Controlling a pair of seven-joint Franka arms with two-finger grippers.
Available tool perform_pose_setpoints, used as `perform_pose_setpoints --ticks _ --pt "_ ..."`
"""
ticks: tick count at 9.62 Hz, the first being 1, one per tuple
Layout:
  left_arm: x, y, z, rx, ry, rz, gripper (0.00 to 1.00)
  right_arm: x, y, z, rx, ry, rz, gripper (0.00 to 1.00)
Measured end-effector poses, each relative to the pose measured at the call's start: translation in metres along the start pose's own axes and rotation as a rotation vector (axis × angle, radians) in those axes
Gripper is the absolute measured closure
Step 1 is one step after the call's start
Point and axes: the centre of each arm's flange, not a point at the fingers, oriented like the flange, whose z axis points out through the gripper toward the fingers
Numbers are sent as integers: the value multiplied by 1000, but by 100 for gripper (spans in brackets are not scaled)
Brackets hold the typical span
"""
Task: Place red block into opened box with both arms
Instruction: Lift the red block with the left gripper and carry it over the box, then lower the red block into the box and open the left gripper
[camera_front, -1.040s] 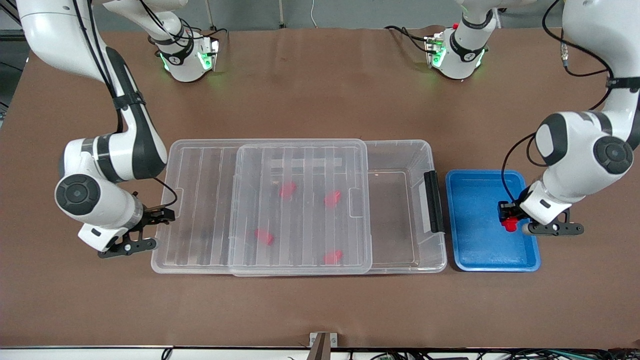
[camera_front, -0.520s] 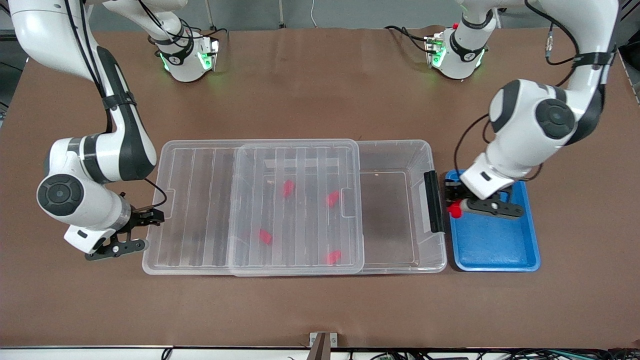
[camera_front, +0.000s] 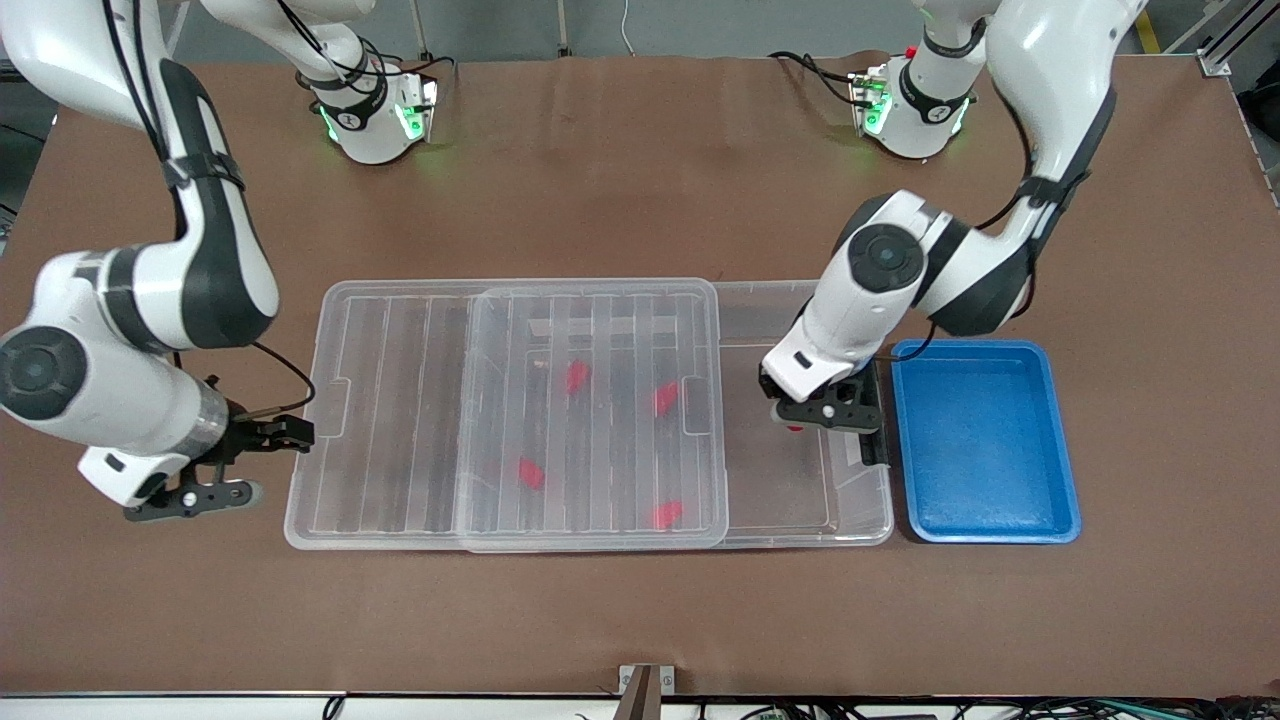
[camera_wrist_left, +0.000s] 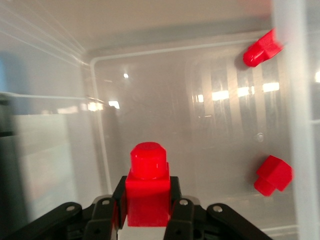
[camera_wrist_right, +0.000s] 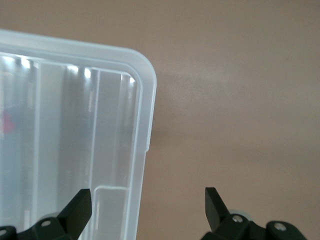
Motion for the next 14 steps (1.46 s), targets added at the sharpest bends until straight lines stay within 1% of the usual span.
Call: perform_pose_setpoints --ticks 1,2,3,4,5,6,8,10,11,14 --pt "10 2 24 -25 -22 -12 65 -13 13 -42 4 21 95 0" --pt "20 3 43 -49 -38 -23 65 -35 27 -92 12 39 163 0" --pt "24 5 60 -61 -55 -29 65 -65 46 -139 22 46 212 0" --pt "22 8 76 -65 -76 -25 65 -94 66 -172 35 31 253 0" --pt "17 13 89 -64 -95 -17 65 -117 85 -187 47 12 290 0" --pt "13 17 98 -60 -106 -11 65 -133 98 -190 57 -2 316 0" --pt "11 17 106 -31 -97 15 65 -150 105 -176 65 -20 331 0" --pt "10 14 109 24 -90 23 65 -154 102 -171 66 -24 322 0" --pt "9 11 110 40 -94 18 65 -154 102 -171 66 -23 313 0" --pt "11 5 111 48 -100 9 65 -154 102 -172 67 -21 298 0"
